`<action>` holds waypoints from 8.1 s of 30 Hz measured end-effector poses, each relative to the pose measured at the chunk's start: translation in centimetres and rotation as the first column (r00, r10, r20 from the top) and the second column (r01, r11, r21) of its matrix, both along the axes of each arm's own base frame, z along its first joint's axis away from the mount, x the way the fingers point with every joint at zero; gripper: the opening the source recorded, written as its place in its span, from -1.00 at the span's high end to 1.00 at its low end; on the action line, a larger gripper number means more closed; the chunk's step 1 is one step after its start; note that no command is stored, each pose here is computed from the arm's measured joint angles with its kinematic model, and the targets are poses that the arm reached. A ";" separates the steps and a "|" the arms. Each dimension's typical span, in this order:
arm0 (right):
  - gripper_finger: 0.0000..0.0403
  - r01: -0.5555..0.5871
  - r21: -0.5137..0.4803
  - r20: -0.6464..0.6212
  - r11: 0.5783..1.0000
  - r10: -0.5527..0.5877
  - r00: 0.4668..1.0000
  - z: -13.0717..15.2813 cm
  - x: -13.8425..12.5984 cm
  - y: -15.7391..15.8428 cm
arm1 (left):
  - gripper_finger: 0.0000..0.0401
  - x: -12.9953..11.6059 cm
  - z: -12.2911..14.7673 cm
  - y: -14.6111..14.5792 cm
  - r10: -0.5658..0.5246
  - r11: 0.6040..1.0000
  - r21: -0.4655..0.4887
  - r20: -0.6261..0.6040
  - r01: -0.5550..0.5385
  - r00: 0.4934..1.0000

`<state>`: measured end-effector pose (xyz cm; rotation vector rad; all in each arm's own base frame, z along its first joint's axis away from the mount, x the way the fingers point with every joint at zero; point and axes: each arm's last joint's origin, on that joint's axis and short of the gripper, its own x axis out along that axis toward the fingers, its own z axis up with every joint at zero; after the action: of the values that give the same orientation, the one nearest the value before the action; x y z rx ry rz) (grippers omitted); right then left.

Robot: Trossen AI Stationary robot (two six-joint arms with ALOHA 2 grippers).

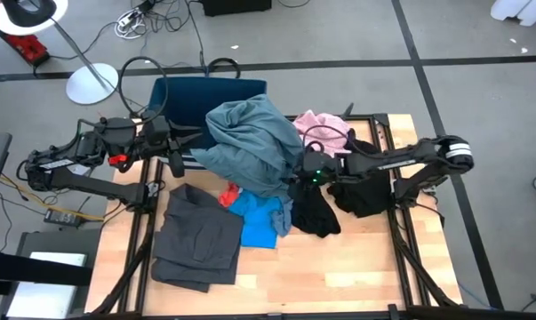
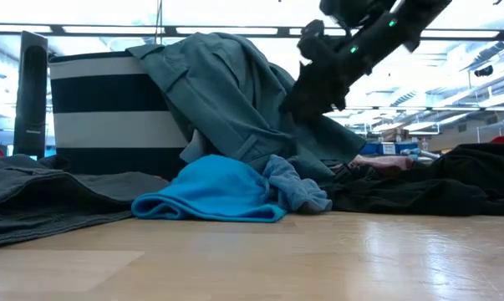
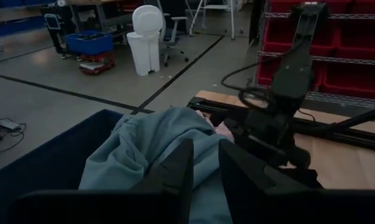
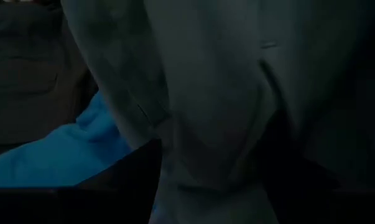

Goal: Sort clothes
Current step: Put the blue pants into the blue laundry bin

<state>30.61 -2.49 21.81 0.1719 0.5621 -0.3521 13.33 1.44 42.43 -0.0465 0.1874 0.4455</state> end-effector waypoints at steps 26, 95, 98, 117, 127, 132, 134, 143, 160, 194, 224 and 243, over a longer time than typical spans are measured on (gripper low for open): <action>0.93 0.074 0.189 0.162 0.979 -0.105 0.981 -2.6 2.7 -3.4 | 0.60 0.0 -0.2 0.0 -0.006 1.000 0.027 -0.032 0.006 0.999; 0.10 -0.027 -0.020 0.217 0.999 0.031 0.976 21.5 11.1 -13.2 | 0.60 0.0 0.3 0.0 -0.023 0.992 0.123 -0.033 0.027 0.999; 0.09 -0.050 -0.064 0.182 0.997 0.061 0.981 23.6 8.5 -12.2 | 0.60 0.0 0.3 0.0 -0.023 0.992 0.123 -0.033 0.027 0.999; 0.18 -0.030 0.088 -0.240 0.996 0.051 0.969 22.6 -1.5 -6.5 | 0.60 0.0 0.3 0.0 -0.023 0.992 0.123 -0.032 0.027 0.999; 0.23 0.040 0.170 -0.172 0.985 -0.010 0.985 12.7 -3.8 -5.0 | 0.60 0.1 0.3 0.0 -0.035 0.992 0.121 -0.032 0.038 0.999; 0.23 0.065 0.207 -0.262 0.976 -0.008 0.965 7.0 -4.4 -4.9 | 0.60 0.1 0.3 0.0 -0.035 0.992 0.121 -0.032 0.038 0.999; 0.22 0.049 0.220 -0.251 0.974 0.008 0.968 5.4 -4.1 -4.9 | 0.60 0.1 0.3 0.0 -0.034 0.992 0.119 -0.031 0.038 0.999; 0.23 -0.011 0.258 -0.176 0.966 0.058 0.983 0.8 -1.4 -5.5 | 0.60 0.1 0.3 0.0 -0.034 0.993 0.116 -0.030 0.038 0.999; 0.44 0.036 0.358 -0.246 0.933 0.058 0.968 -7.2 2.9 -6.2 | 0.60 0.1 0.3 0.0 -0.034 0.993 0.115 -0.029 0.037 0.999; 1.00 0.136 0.031 0.209 0.990 -0.140 0.968 19.6 -5.4 -4.9 | 0.60 0.1 0.3 0.0 -0.035 0.992 0.121 -0.024 0.037 0.999; 1.00 0.023 -0.030 0.506 0.999 -0.004 0.862 21.2 13.3 -17.2 | 0.60 -1.4 0.8 -0.1 -0.035 0.991 0.127 0.024 0.031 0.999; 0.24 -0.113 0.051 0.312 0.992 0.091 0.946 19.8 13.1 -14.7 | 0.60 -1.6 0.8 -0.1 -0.034 0.991 0.127 0.015 0.032 0.999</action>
<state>43.71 -17.21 41.62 0.2573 0.2715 -0.1994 11.69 1.37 43.20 0.0774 0.1426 0.4227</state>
